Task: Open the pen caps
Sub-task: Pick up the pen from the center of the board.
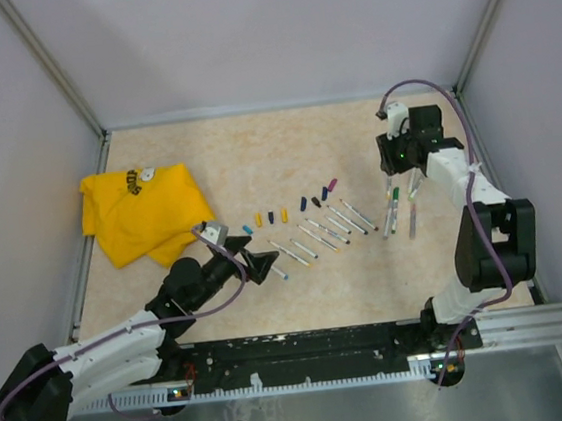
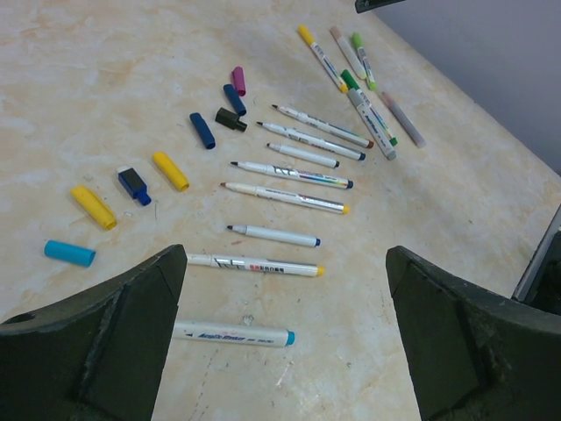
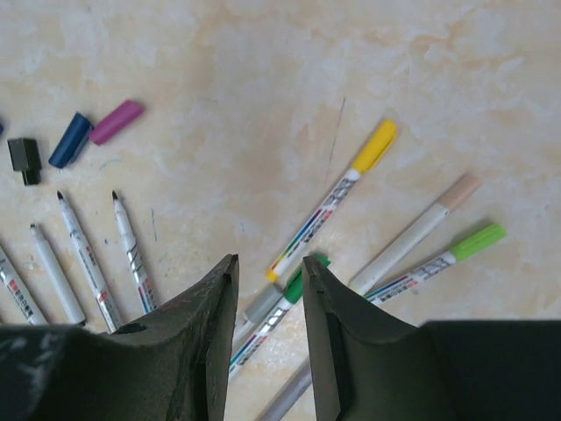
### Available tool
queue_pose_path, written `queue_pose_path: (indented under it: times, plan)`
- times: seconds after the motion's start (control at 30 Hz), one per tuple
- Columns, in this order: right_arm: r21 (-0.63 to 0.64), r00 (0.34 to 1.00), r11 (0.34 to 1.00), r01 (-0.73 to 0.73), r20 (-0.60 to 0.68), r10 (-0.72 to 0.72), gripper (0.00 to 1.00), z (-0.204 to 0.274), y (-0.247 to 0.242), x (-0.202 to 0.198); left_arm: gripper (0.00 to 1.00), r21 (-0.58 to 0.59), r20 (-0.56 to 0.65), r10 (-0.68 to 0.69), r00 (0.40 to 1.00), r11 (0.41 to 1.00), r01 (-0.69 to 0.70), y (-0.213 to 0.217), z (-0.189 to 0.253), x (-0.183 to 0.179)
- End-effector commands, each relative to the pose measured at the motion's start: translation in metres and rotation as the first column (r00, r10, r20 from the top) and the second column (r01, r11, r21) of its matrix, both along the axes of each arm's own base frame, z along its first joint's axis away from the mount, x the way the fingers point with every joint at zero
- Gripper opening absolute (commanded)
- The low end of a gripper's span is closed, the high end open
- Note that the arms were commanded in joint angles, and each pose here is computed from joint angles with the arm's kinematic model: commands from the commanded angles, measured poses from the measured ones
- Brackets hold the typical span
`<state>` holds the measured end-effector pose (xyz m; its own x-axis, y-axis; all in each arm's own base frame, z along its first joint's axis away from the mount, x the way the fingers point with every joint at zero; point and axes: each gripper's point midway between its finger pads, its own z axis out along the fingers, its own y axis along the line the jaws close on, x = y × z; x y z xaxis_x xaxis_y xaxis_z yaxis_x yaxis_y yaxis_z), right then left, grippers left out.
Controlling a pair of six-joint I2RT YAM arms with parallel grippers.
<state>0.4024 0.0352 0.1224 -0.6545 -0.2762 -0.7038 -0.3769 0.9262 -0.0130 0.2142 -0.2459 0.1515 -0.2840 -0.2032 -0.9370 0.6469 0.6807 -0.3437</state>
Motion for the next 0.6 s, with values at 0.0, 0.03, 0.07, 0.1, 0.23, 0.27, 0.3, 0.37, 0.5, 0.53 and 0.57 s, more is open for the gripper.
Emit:
queue_pose_path:
  times: [0.0, 0.03, 0.07, 0.1, 0.23, 0.27, 0.3, 0.37, 0.5, 0.53, 0.57]
  plan:
    - [0.031, 0.996, 0.999, -0.008, 0.086, 0.005, 0.36, 0.033, 0.004, 0.03, 1.0, -0.057, 0.031, 0.022, 0.999, 0.998, -0.021, 0.004, 0.016, 0.002]
    - [0.037, 0.997, 0.999, -0.008, 0.079, 0.005, 0.36, 0.03, 0.005, 0.029, 1.0, -0.058, 0.03, 0.021, 0.999, 0.998, -0.019, 0.004, 0.016, 0.001]
    - [0.038, 0.997, 0.999, -0.007, 0.073, 0.004, 0.36, 0.026, 0.005, 0.028, 1.0, -0.059, 0.028, 0.022, 0.999, 0.998, -0.02, 0.004, 0.016, 0.001]
    - [0.034, 0.998, 0.999, -0.006, 0.068, 0.003, 0.36, 0.022, 0.004, 0.027, 1.0, -0.062, 0.028, 0.021, 0.999, 0.998, -0.02, 0.004, 0.017, 0.001]
    - [0.027, 0.999, 1.0, -0.005, 0.046, 0.004, 0.36, 0.004, 0.003, 0.019, 1.0, -0.076, 0.023, 0.019, 1.0, 0.997, -0.017, 0.004, 0.016, 0.0]
    - [0.027, 0.999, 1.0, -0.005, 0.041, 0.004, 0.36, 0.001, 0.002, 0.018, 1.0, -0.078, 0.019, 0.015, 1.0, 0.997, -0.013, 0.003, 0.016, 0.0]
    - [0.026, 0.999, 1.0, -0.003, 0.036, 0.002, 0.36, -0.001, 0.002, 0.017, 1.0, -0.079, 0.019, 0.012, 1.0, 0.997, -0.011, 0.002, 0.016, 0.0]
    - [0.026, 1.0, 1.0, 0.0, 0.031, -0.001, 0.36, -0.004, 0.001, 0.018, 1.0, -0.081, 0.014, 0.008, 1.0, 0.997, -0.007, 0.001, 0.015, 0.0]
    - [0.025, 1.0, 1.0, 0.006, 0.004, -0.006, 0.36, -0.015, 0.0, 0.017, 1.0, -0.089, 0.001, 0.008, 1.0, 0.996, -0.007, 0.0, 0.014, -0.001]
    - [0.022, 1.0, 1.0, 0.009, -0.004, -0.009, 0.36, -0.018, -0.001, 0.017, 1.0, -0.088, -0.002, 0.007, 1.0, 0.996, -0.007, 0.0, 0.012, -0.001]
    - [0.017, 1.0, 1.0, 0.016, -0.006, -0.015, 0.36, -0.019, -0.002, 0.018, 1.0, -0.088, -0.005, 0.007, 1.0, 0.996, -0.007, 0.0, 0.011, -0.001]
